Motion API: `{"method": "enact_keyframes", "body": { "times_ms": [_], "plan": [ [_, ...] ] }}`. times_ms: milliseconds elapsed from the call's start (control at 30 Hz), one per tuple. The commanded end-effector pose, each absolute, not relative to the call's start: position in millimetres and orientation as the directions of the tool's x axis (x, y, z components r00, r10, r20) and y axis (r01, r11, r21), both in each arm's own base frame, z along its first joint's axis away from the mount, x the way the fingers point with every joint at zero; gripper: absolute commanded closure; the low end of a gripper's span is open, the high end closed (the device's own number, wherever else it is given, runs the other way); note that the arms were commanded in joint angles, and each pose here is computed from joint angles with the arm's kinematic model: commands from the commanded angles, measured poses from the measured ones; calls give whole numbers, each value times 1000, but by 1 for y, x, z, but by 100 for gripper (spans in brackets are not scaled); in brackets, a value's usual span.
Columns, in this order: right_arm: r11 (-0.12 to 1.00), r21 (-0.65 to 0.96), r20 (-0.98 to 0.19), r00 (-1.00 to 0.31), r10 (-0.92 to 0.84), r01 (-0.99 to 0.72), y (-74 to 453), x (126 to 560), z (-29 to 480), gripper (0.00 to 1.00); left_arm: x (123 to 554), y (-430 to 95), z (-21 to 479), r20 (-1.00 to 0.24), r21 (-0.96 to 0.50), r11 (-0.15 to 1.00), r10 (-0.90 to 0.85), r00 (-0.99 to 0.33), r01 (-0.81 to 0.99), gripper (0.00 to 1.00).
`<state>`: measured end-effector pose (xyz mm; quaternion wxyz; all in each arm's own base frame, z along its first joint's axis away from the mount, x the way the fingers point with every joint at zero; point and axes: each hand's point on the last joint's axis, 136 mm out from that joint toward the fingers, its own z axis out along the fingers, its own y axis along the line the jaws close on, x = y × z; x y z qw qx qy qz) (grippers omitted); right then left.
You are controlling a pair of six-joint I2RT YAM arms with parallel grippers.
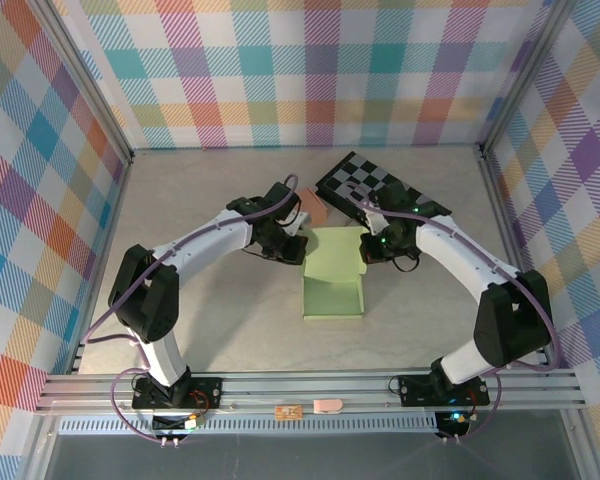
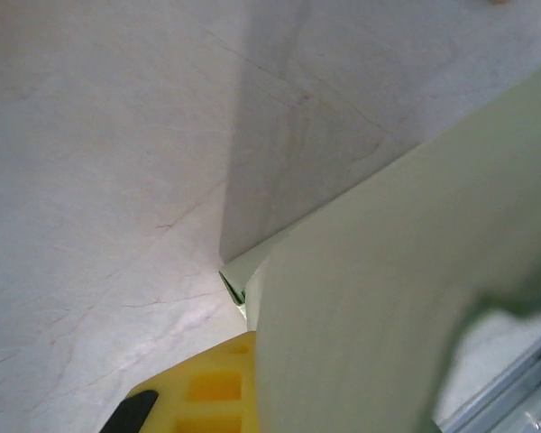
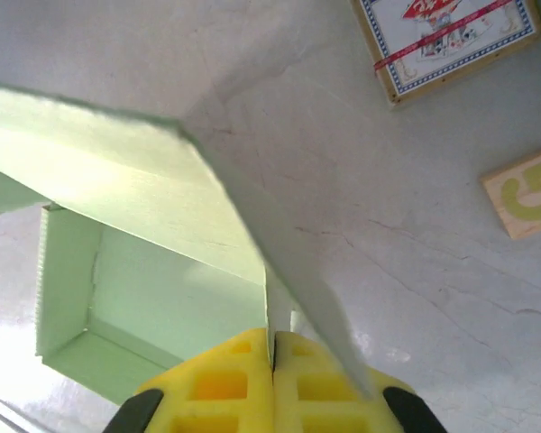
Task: Fold the paper box
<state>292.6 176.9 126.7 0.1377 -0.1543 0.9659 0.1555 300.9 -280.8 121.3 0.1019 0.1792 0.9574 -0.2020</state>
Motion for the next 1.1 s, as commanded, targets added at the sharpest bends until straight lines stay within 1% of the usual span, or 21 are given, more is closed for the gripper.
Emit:
{"method": "enact_keyframes", "body": {
  "times_ms": [0, 100, 233, 333, 467, 567, 733, 833, 900, 1000, 1067],
  "plan": [
    [929, 256, -399, -905, -148, -265, 192, 317, 152, 100, 330, -280, 144, -344, -293, 902, 210, -915, 317, 100],
    [936, 285, -462, -885, -54, -205, 204, 340, 165, 100, 350, -272, 149, -374, -255, 932, 150, -915, 258, 100],
    [928, 335, -502, -864, 29, -163, 220, 370, 167, 100, 376, -260, 145, -384, -259, 953, 50, -922, 159, 100],
    [925, 335, -515, -857, 22, -178, 230, 386, 160, 100, 393, -253, 141, -391, -272, 957, -11, -920, 104, 100],
    [930, 307, -543, -840, -4, -203, 238, 395, 154, 100, 405, -253, 139, -401, -281, 956, -40, -915, 82, 100],
    [935, 292, -550, -835, -9, -202, 238, 395, 150, 100, 406, -256, 135, -396, -295, 953, -54, -917, 71, 100],
    [932, 284, -573, -819, -25, -226, 241, 382, 144, 100, 401, -254, 127, -410, -330, 943, -93, -907, 52, 100],
    [922, 281, -630, -776, -31, -265, 244, 374, 147, 100, 397, -254, 130, -451, -369, 927, -114, -885, 68, 100],
    [896, 307, -679, -734, -31, -322, 250, 367, 153, 100, 392, -255, 133, -490, -398, 912, -122, -863, 97, 100],
    [873, 336, -709, -705, -14, -354, 250, 357, 153, 100, 388, -260, 140, -563, -425, 892, -130, -816, 151, 100],
    [873, 334, -717, -697, -10, -356, 247, 353, 151, 100, 383, -261, 141, -589, -433, 885, -133, -797, 172, 100]
  ]
}}
